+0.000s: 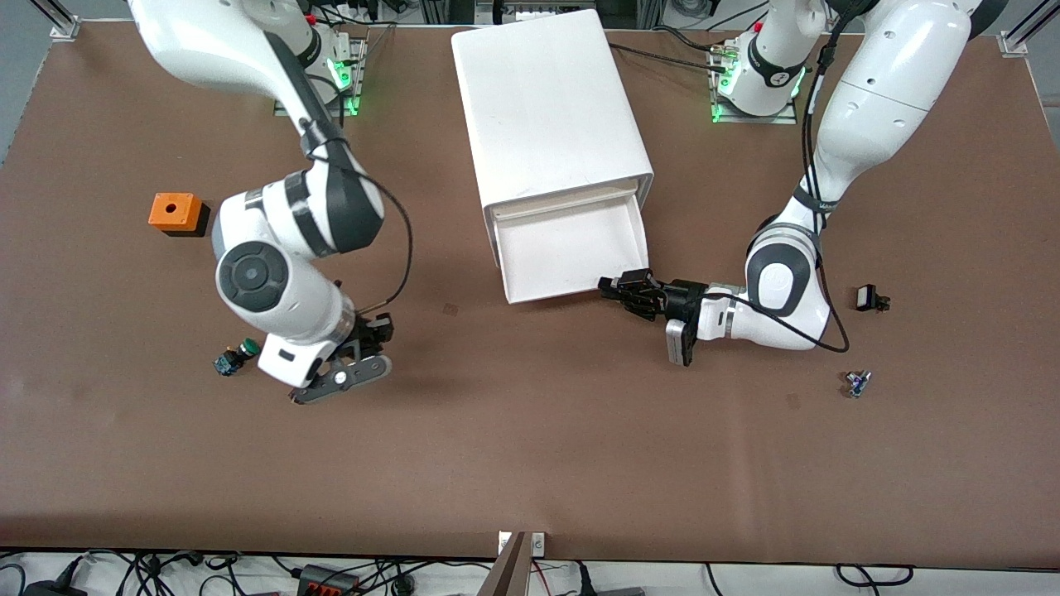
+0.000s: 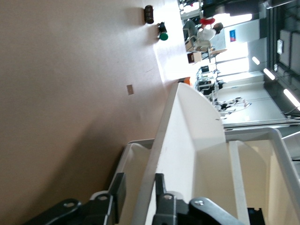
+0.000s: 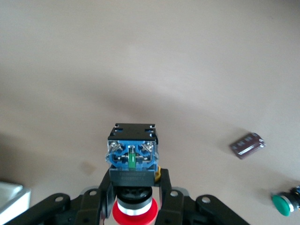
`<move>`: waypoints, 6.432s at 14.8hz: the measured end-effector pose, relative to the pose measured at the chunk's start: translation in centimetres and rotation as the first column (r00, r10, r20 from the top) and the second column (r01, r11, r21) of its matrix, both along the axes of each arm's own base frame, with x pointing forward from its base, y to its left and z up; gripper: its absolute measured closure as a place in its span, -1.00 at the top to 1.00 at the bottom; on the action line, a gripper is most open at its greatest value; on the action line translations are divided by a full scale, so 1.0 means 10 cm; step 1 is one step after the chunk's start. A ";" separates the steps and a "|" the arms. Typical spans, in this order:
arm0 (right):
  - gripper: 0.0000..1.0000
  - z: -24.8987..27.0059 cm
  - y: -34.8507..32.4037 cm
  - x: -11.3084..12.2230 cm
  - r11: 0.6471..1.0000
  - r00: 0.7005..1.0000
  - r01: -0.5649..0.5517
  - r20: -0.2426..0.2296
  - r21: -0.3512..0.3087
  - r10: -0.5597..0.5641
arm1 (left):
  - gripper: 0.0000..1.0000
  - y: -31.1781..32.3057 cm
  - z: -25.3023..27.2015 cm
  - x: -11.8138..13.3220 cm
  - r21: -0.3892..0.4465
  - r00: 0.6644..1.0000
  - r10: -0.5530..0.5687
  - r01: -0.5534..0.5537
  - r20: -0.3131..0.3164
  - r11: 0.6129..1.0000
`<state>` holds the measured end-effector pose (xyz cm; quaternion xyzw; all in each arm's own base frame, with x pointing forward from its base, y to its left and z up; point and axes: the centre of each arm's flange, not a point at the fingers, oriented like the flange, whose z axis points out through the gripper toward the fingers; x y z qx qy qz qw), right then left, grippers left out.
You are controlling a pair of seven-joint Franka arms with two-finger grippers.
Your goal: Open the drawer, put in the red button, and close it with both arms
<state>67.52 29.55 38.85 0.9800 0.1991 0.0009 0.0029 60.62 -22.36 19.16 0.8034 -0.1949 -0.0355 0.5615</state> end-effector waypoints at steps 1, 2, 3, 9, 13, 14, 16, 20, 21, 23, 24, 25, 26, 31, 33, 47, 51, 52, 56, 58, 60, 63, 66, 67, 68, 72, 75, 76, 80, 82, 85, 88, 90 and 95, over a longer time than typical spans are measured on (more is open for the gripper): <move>-0.19 0.10 0.17 -0.07 1.000 1.000 -0.013 -0.002 0.000 0.013 | -0.01 0.07 0.05 0.07 0.028 1.000 0.001 -0.001 0.015 1.000; -0.19 0.18 0.32 -0.14 1.000 1.000 -0.016 -0.005 -0.001 0.016 | 0.16 0.16 0.12 0.15 0.055 1.000 0.007 -0.008 0.021 0.998; -0.19 0.24 0.47 -0.22 1.000 1.000 -0.019 -0.011 -0.003 0.019 | 0.34 0.26 0.21 0.21 0.083 1.000 0.007 -0.009 0.013 0.997; -0.19 0.36 1.75 -1.04 1.000 1.000 0.009 -0.004 0.004 -0.009 | 1.00 0.61 1.13 0.34 0.449 0.990 0.009 0.057 -0.143 0.892; -0.19 0.41 2.29 -1.41 0.999 0.999 0.017 0.033 0.046 -0.018 | 1.00 0.91 1.55 0.29 0.750 0.993 0.022 0.072 -0.115 0.657; -0.19 0.37 2.40 -1.49 0.998 0.999 0.012 0.031 0.056 -0.014 | 1.00 0.97 1.64 0.29 0.797 0.994 0.046 0.055 -0.103 0.601; -0.19 0.23 2.57 -1.62 0.998 1.000 0.000 0.014 0.062 -0.001 | 1.00 1.08 1.78 0.29 0.874 0.995 0.075 0.016 -0.060 0.486; -0.19 -0.04 2.71 -1.73 0.995 0.997 0.014 -0.072 0.101 -0.006 | 1.00 1.27 2.31 0.53 0.956 0.992 -0.009 -0.116 0.123 0.268; -0.19 -0.08 2.73 -1.73 0.994 0.996 0.021 -0.090 0.109 -0.011 | 1.00 1.30 2.42 0.60 0.955 0.988 -0.012 -0.146 0.154 0.258; -0.19 -0.15 2.73 -1.74 0.994 0.994 0.027 -0.104 0.108 -0.015 | 1.00 1.34 2.42 0.71 0.953 0.986 -0.010 -0.161 0.169 0.256; -0.19 -0.20 2.74 -1.74 0.994 0.994 0.031 -0.109 0.107 -0.020 | 1.00 1.36 2.34 0.75 0.954 0.987 -0.007 -0.156 0.163 0.258; -0.19 -0.24 2.75 -1.73 0.993 0.994 0.035 -0.108 0.108 -0.024 | 1.00 1.37 2.25 0.79 0.954 0.988 -0.004 -0.150 0.156 0.260; -0.19 -0.28 2.76 -1.72 0.993 0.994 0.038 -0.106 0.111 -0.026 | 1.00 1.37 2.18 0.82 0.954 0.989 -0.003 -0.145 0.151 0.262; -0.19 -0.49 2.84 -1.73 0.992 0.995 0.036 -0.101 0.117 -0.024 | 1.00 1.37 2.16 0.85 0.953 0.988 -0.002 -0.149 0.155 0.265; -0.19 -0.54 2.85 -1.73 0.992 0.995 0.038 -0.099 0.119 -0.026 | 1.00 1.37 2.17 0.86 0.952 0.988 -0.002 -0.150 0.156 0.265; 1.00 0.77 1.54 -0.58 0.976 0.977 0.191 0.076 0.100 -0.199 | 1.00 0.78 2.09 0.79 0.894 0.932 0.336 -0.261 0.135 0.364; 1.00 0.94 0.42 0.00 0.973 0.970 0.220 0.086 0.076 -0.226 | 1.00 -0.08 1.87 0.59 0.863 0.875 0.461 -0.341 0.147 0.373; 1.00 0.97 0.16 0.07 0.971 0.970 0.230 0.063 0.057 -0.233 | 1.00 -0.28 1.82 0.52 0.855 0.875 0.458 -0.351 0.155 0.381; 1.00 1.02 -0.44 0.10 0.975 0.974 0.223 -0.046 -0.017 -0.224 | 1.00 -0.87 1.46 0.28 0.835 0.877 0.433 -0.389 0.207 0.389; 1.00 1.01 -0.71 0.14 0.966 0.963 0.257 -0.078 -0.039 -0.259 | 1.00 -1.08 1.23 0.13 0.834 0.862 0.452 -0.414 0.229 0.365; 1.00 1.00 -1.01 0.20 0.954 0.950 0.294 -0.095 -0.052 -0.298 | 1.00 -1.26 1.06 -0.05 0.849 0.857 0.467 -0.402 0.216 0.344; 1.00 1.04 -1.53 0.29 0.930 0.925 0.364 -0.095 -0.054 -0.367 | 1.00 -1.43 0.93 -0.26 0.867 0.856 0.481 -0.376 0.190 0.326; 1.00 1.12 -2.11 0.29 0.901 0.897 0.431 -0.090 -0.043 -0.433 | 1.00 -1.62 0.89 -0.54 0.879 0.875 0.456 -0.338 0.162 0.337; 1.00 1.16 -2.25 0.26 0.893 0.890 0.449 -0.080 -0.032 -0.450 | 1.00 -1.66 0.90 -0.63 0.881 0.881 0.445 -0.330 0.158 0.339; 1.00 1.21 -2.37 0.23 0.886 0.883 0.463 -0.069 -0.020 -0.463 | 1.00 -1.70 0.92 -0.70 0.884 0.888 0.433 -0.320 0.154 0.341; 1.00 1.47 -2.82 0.03 0.869 0.870 0.493 -0.034 0.042 -0.492 | 1.00 -1.89 0.95 -1.04 0.920 0.924 0.368 -0.227 0.100 0.320; 1.00 1.73 -3.18 -0.16 0.879 0.881 0.473 -0.008 0.053 -0.473 | 1.00 -1.99 0.94 -1.25 0.944 0.942 0.330 -0.158 0.056 0.291; 1.00 1.80 -3.30 -0.23 0.884 0.885 0.465 -0.006 0.052 -0.465 | 1.00 -1.99 0.94 -1.27 0.947 0.944 0.325 -0.148 0.050 0.284; 1.00 1.96 -3.47 -0.47 0.893 0.892 0.450 -0.041 -0.005 -0.450 | 1.00 -1.99 0.94 -1.29 0.951 0.947 0.320 -0.136 0.043 0.276; 1.00 1.99 -3.40 -0.56 0.899 0.899 0.436 -0.042 -0.021 -0.437 | 1.00 -2.00 0.94 -1.30 0.952 0.947 0.318 -0.134 0.041 0.276; 1.00 1.91 -3.35 -0.71 0.904 0.904 0.427 -0.027 -0.015 -0.428 | 1.00 -2.01 0.93 -1.31 0.952 0.948 0.315 -0.132 0.040 0.275; 1.00 1.80 -3.36 -0.89 0.904 0.904 0.428 -0.006 -0.003 -0.428 | 1.00 -2.00 0.93 -1.32 0.955 0.948 0.315 -0.127 0.037 0.270; 1.00 1.78 -3.36 -0.97 0.904 0.904 0.428 0.001 0.002 -0.428 | 1.00 -2.00 0.93 -1.32 0.956 0.948 0.315 -0.125 0.036 0.267; 1.00 1.81 -3.36 -1.05 0.904 0.904 0.427 0.007 0.006 -0.427 | 1.00 -1.87 1.20 -1.01 0.946 0.931 0.359 -0.169 0.061 0.278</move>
